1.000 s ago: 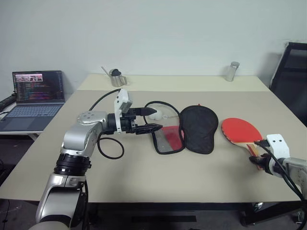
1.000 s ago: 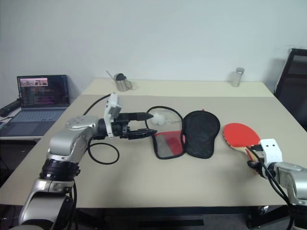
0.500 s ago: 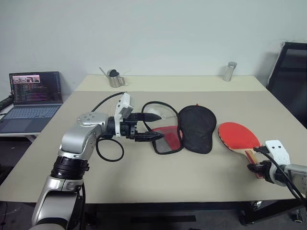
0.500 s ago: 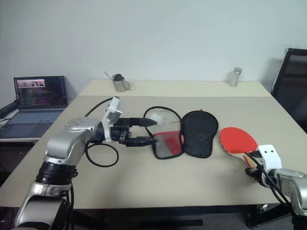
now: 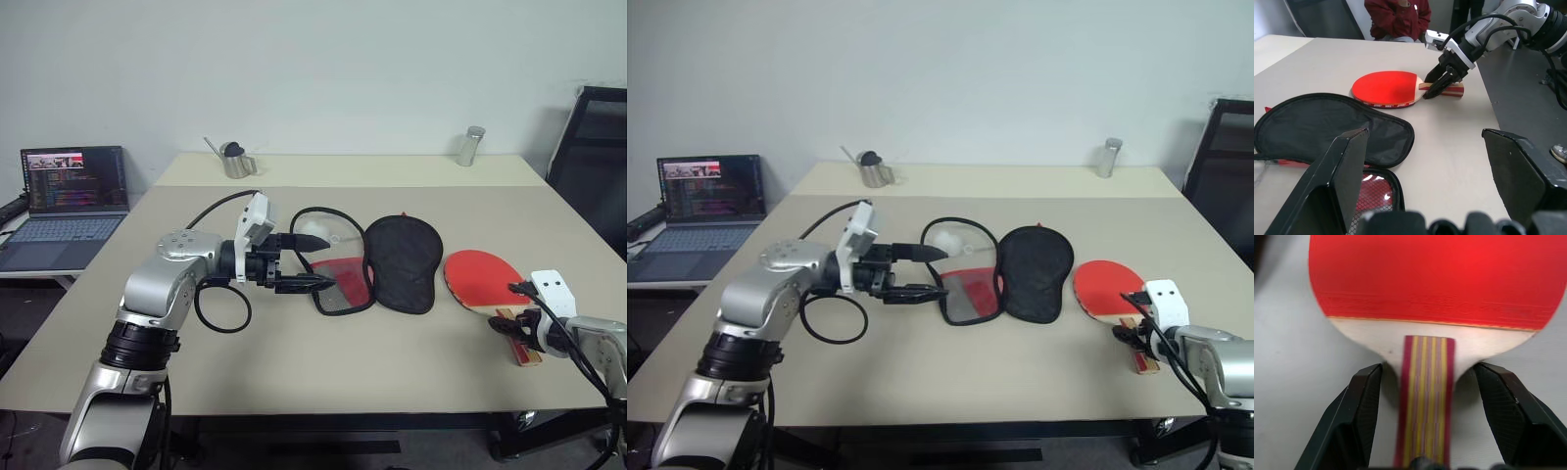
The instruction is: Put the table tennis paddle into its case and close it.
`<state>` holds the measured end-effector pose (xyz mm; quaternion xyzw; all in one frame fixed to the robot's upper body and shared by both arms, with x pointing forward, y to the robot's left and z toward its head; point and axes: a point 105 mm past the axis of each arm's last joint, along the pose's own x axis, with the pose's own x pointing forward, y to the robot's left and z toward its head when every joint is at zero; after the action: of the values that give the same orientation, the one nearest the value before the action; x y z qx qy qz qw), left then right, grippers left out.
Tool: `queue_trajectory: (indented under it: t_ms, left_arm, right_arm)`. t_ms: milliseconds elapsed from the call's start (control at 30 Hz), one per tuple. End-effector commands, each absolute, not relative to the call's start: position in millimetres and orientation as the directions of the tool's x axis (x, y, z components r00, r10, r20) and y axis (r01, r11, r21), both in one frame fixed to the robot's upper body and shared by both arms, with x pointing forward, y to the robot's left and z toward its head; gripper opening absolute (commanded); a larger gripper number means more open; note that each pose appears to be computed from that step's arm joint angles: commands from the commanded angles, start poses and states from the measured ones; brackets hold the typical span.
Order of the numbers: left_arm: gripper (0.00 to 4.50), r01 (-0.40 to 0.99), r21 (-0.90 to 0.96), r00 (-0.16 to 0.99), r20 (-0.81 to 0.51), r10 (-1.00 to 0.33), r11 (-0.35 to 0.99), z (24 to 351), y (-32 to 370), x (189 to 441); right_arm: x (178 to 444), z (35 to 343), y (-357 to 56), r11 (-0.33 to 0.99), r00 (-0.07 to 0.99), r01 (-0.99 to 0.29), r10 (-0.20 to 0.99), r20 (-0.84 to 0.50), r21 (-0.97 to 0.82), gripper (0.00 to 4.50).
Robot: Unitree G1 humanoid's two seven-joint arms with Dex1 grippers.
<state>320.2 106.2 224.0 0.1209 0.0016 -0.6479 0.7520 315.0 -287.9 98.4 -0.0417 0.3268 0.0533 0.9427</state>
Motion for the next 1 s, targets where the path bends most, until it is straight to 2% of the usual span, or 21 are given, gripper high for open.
queue_trajectory:
  t_ms: [33, 100, 167, 267, 433, 667, 833, 1000]
  left_arm:
    - [4.08, 0.966, 0.225, 0.163, -0.158, -0.974, 0.125, 231.3, 107.1, 316.4]
    - [4.08, 0.965, 0.226, 0.169, -0.159, -0.973, 0.131, 231.0, 108.4, 316.8]
    - [4.08, 0.963, 0.229, 0.181, -0.160, -0.970, 0.141, 230.9, 110.5, 317.8]
    - [4.08, 0.960, 0.233, 0.197, -0.163, -0.967, 0.156, 230.5, 113.8, 319.1]
    - [4.08, 0.955, 0.237, 0.223, -0.165, -0.961, 0.181, 229.0, 119.8, 318.1]
    - [4.08, 0.955, 0.215, 0.245, -0.185, -0.952, 0.204, 219.7, 129.8, 308.7]
    - [4.08, 0.949, 0.212, 0.273, -0.189, -0.943, 0.232, 217.3, 136.0, 307.2]
    - [4.08, 0.948, 0.215, 0.275, -0.189, -0.943, 0.234, 218.1, 136.9, 306.1]
  right_arm:
    - [314.4, 98.4, -292.9, 0.993, 0.784, -0.106, 0.047, -0.620, -0.059, 3.06]
    - [314.3, 95.8, -294.6, 0.995, 0.783, -0.087, 0.034, -0.622, -0.054, 2.66]
    - [315.6, 95.8, -296.6, 0.997, 0.789, -0.062, 0.022, -0.614, -0.044, 1.92]
    - [318.3, 98.0, -298.7, 0.998, 0.800, -0.038, 0.006, -0.600, -0.040, 1.12]
    - [325.8, 114.1, -309.8, 0.999, 0.838, 0.030, -0.048, -0.544, -0.042, 1.11]
    - [336.4, 166.8, -311.1, 0.998, 0.905, 0.050, -0.062, -0.420, -0.040, 1.11]
    - [344.5, 200.6, -272.4, 0.999, 0.938, -0.039, 0.027, -0.345, -0.029, 1.11]
    - [350.3, 202.3, -213.6, 0.988, 0.935, -0.142, 0.151, -0.319, 0.052, 1.11]
